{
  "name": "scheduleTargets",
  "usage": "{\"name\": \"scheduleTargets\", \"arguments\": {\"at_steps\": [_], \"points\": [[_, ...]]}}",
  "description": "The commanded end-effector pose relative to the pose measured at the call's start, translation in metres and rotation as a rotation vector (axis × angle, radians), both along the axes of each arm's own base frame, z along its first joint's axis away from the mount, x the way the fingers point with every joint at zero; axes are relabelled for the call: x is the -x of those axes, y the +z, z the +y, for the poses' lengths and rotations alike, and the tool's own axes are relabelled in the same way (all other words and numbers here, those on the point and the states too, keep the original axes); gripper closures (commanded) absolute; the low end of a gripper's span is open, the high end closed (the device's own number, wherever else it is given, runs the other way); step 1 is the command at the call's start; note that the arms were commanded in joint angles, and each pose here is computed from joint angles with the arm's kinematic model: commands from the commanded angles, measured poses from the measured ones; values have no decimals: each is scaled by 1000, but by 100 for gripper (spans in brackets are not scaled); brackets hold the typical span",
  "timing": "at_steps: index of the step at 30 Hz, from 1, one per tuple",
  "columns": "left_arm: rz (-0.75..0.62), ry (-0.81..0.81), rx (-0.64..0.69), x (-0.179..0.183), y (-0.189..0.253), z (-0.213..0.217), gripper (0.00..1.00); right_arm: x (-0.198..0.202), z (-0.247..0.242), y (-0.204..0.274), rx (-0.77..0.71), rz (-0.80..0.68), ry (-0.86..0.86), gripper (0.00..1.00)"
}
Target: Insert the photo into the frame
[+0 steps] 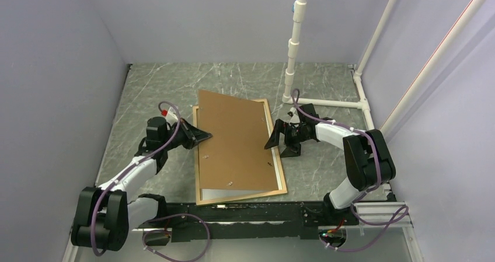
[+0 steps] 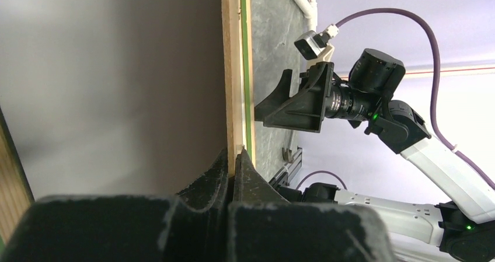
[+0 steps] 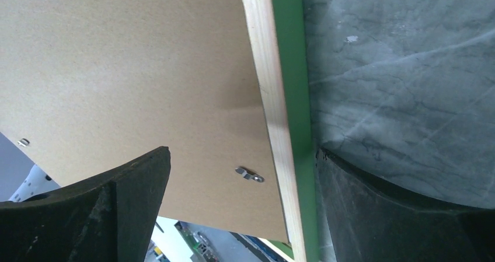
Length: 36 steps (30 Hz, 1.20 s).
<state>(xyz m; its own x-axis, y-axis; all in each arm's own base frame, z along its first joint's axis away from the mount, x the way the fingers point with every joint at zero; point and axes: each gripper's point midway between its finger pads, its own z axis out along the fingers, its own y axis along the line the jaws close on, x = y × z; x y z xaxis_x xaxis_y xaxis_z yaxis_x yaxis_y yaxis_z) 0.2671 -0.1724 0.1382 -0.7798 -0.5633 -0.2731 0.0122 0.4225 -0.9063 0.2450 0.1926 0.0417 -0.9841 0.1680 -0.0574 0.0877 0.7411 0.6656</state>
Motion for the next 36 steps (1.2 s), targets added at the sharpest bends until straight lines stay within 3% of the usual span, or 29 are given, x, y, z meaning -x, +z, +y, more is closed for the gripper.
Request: {"name": "scheduleTargets", "arguments": {"at_steps": [1, 13, 23, 30, 36], "points": [[-126, -50, 13, -11, 24, -15, 100, -2, 10, 4, -48, -17, 16, 4], [-100, -15, 23, -13, 17, -26, 100, 11, 25, 12, -93, -13, 37, 5], [-35, -23, -124, -11, -3, -19, 100, 15, 24, 8, -81, -10, 42, 5], [30, -10, -268, -9, -17, -5, 75, 14, 22, 9, -63, -22, 48, 4], [82, -10, -354, -5, -31, 4, 40, 17, 21, 5, -60, -15, 45, 4]]}}
